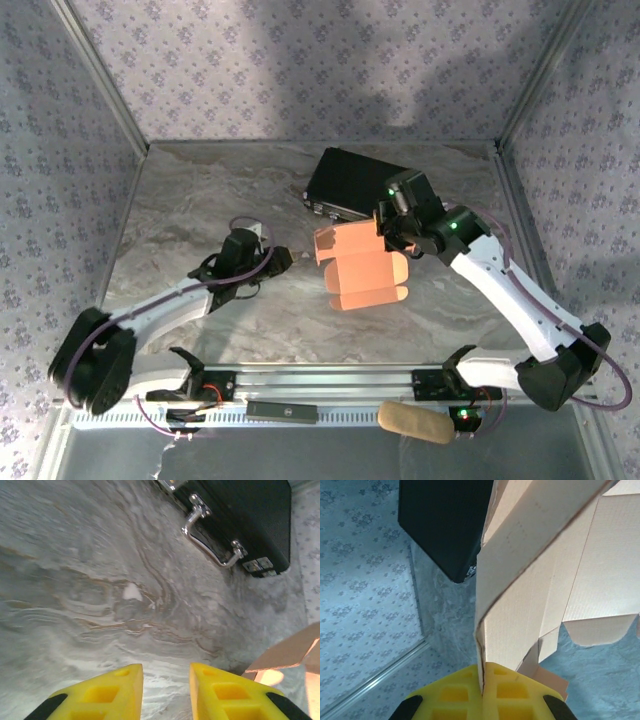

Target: Fold the paper box

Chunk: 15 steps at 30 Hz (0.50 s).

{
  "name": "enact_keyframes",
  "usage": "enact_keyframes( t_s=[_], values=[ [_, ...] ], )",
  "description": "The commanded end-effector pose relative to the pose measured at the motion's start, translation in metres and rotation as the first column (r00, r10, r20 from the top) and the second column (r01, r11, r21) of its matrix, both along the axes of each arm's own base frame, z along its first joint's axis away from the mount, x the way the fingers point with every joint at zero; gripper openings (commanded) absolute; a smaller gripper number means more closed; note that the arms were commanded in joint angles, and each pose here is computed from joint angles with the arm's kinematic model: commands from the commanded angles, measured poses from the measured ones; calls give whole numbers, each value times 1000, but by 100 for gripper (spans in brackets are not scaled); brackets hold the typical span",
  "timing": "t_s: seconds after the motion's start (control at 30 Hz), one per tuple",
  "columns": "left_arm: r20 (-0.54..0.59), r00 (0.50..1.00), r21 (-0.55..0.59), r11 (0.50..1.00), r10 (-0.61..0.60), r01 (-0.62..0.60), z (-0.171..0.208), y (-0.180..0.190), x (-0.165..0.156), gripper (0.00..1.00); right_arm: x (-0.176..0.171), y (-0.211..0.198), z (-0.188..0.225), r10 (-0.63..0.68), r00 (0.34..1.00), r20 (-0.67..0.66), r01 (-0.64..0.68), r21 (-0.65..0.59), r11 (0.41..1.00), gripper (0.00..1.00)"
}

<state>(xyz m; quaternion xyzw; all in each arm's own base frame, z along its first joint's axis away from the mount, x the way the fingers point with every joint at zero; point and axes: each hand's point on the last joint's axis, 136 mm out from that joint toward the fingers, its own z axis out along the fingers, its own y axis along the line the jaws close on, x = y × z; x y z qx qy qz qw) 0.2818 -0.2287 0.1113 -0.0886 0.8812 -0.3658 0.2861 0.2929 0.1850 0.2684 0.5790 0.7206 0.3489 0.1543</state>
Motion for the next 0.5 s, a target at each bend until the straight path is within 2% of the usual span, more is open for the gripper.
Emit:
enact_keyframes(
  t_s=[0.0, 0.23, 0.47],
  values=[
    [120, 991, -238, 968, -50, 78, 37, -33, 15, 28, 2, 1, 0, -18, 1000, -10, 18, 47, 999, 0],
    [146, 988, -366, 925, -47, 98, 27, -51, 28, 26, 9, -1, 5, -30, 999, -12, 31, 84, 996, 0],
    [197, 980, -470, 876, -16, 109, 36, -58, 38, 27, 13, -6, 0, -44, 999, -23, 46, 117, 992, 0]
  ],
)
